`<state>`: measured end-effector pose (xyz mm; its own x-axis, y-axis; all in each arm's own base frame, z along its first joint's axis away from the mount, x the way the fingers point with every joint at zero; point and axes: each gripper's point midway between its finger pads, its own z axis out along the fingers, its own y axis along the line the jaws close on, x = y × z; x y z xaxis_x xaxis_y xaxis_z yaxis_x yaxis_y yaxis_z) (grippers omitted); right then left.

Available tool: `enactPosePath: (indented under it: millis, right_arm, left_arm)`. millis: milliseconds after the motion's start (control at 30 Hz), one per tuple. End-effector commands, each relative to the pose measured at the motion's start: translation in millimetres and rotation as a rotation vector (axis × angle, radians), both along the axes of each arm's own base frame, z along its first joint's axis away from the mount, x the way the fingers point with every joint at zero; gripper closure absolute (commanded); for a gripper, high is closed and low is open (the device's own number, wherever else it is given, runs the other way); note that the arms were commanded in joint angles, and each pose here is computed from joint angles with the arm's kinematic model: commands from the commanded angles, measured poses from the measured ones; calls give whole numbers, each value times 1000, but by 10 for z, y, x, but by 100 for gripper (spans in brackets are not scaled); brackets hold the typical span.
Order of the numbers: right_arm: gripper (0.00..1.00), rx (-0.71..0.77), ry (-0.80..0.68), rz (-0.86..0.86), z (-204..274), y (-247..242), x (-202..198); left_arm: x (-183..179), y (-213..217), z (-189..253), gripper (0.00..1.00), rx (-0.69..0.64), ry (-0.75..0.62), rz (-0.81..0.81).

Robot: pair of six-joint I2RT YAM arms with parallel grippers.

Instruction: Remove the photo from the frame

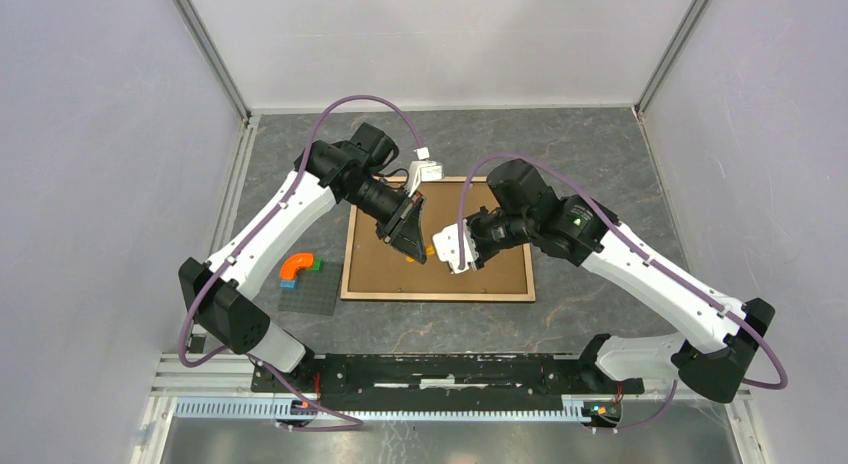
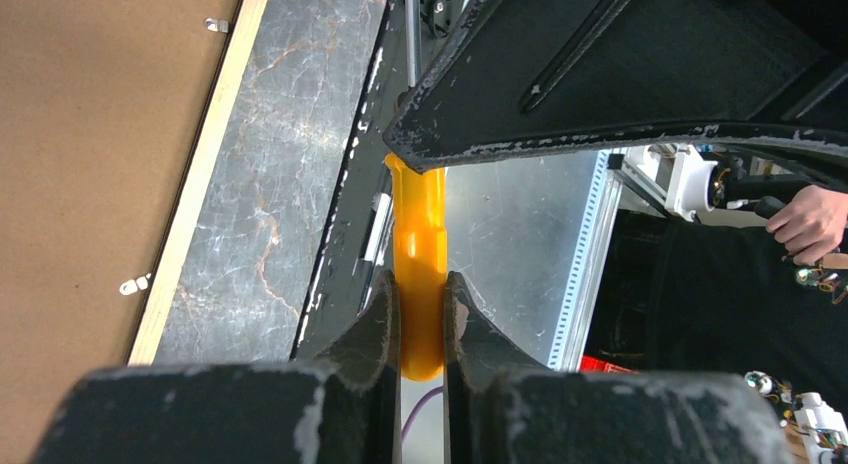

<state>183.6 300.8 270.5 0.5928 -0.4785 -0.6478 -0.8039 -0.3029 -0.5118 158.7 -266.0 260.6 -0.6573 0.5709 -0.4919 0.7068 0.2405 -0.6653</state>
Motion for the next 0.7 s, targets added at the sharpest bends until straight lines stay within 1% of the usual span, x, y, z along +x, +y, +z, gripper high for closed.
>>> enactPosePath:
  millis: [0, 33, 67, 100, 200, 267, 300, 333, 433, 500, 567, 600, 633, 667]
  right_arm:
    - [85, -7, 3, -17, -85, 39, 8]
    - [91, -7, 5, -25, -93, 42, 18]
    - [95, -9, 11, -35, -100, 43, 30]
    - [95, -10, 17, -43, -104, 45, 37]
    - [73, -15, 38, -61, -133, 43, 40]
    - [53, -15, 46, -68, -141, 48, 39]
    - [51, -11, 47, -72, -137, 52, 44]
    - [51, -9, 47, -74, -132, 56, 48]
    - [55, -12, 42, -70, -140, 59, 51]
    - [67, -11, 34, -68, -125, 58, 60]
    - [88, -3, 32, -66, -98, 61, 53]
    - [100, 4, 30, -67, -79, 66, 51]
    - [100, 14, 33, -71, -51, 63, 43]
    - [100, 21, 41, -79, -41, 63, 41]
  left_arm:
    - [-88, -27, 319, 96, -133, -83, -65]
    - [-99, -25, 340, 97, -142, -88, -70]
    - [-105, -24, 354, 97, -148, -93, -73]
    - [-119, -22, 365, 96, -155, -94, -80]
    - [-163, -3, 374, 96, -164, -100, -102]
    - [-177, 11, 355, 96, -159, -95, -111]
    - [-184, 14, 348, 96, -157, -90, -116]
    - [-189, 16, 341, 96, -153, -83, -118]
    - [-192, 15, 359, 96, -159, -83, -124]
    - [-186, 16, 361, 96, -156, -85, -121]
    - [-170, 20, 352, 95, -147, -93, -117]
    - [-154, 23, 335, 92, -137, -96, -110]
    - [-128, 20, 328, 84, -129, -101, -96]
    - [-94, 31, 323, 72, -123, -113, -82]
